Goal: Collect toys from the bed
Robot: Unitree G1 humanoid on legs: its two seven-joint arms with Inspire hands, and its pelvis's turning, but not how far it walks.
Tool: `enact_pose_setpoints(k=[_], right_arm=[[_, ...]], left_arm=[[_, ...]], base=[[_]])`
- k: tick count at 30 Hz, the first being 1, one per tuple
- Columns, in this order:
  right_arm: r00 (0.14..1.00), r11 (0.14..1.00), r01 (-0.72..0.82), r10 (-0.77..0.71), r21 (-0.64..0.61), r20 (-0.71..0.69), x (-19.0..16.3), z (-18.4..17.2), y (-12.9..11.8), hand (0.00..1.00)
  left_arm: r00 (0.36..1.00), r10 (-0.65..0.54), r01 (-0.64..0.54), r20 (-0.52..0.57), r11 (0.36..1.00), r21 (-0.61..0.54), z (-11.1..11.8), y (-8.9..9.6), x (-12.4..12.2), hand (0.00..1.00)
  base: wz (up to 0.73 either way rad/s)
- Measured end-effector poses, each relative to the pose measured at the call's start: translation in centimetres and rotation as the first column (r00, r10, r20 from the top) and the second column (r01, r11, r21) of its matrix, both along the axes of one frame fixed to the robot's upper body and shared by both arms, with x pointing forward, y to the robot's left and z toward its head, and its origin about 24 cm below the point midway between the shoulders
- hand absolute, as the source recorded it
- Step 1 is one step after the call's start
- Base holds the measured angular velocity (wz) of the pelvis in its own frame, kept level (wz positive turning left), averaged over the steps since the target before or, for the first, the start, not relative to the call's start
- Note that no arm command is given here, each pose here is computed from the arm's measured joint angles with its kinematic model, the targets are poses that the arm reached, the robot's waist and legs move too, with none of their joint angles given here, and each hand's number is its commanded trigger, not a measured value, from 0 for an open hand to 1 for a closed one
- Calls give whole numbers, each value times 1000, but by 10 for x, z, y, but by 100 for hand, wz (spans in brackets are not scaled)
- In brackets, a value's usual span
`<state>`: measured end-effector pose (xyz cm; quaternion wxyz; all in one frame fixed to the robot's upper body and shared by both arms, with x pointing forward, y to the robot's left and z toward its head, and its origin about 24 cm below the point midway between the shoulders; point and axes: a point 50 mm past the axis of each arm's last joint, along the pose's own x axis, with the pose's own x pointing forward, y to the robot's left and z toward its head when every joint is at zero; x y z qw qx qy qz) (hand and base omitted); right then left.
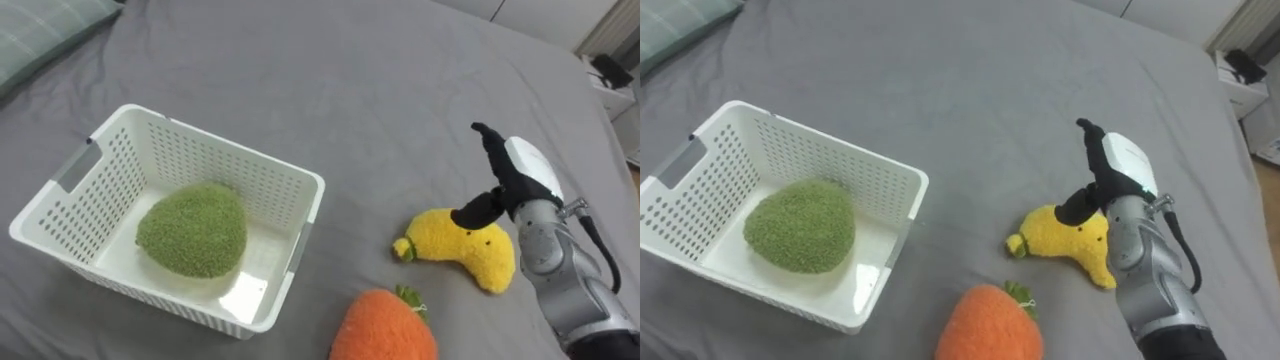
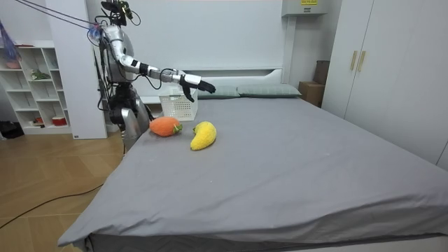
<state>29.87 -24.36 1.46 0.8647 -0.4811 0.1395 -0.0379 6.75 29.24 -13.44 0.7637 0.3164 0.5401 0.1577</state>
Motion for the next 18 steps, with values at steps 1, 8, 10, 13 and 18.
enact_pose_setpoints(k=[1,8,10,13,18], right_arm=[[1000,1000,5,-5,-3,-10,-1,-2,-2,0],[993,999,2,-7,-40,-116,0,-22,-4,0],[988,999,15,-21,-40,-151,-1,-28,-7,0],[981,999,33,-39,-34,-187,-5,-36,-11,0],[968,995,77,-90,-66,-235,-8,-43,-22,0]], left_arm=[[1000,-3,2,5,1000,3,0,0,1,0],[997,-45,45,56,999,16,3,-4,19,0],[996,-63,63,58,998,10,3,-7,22,0],[997,-43,43,62,999,-6,1,-8,21,0],[998,-22,24,62,999,-21,0,-9,19,0]], base=[[19],[14],[2],[10],[4]])
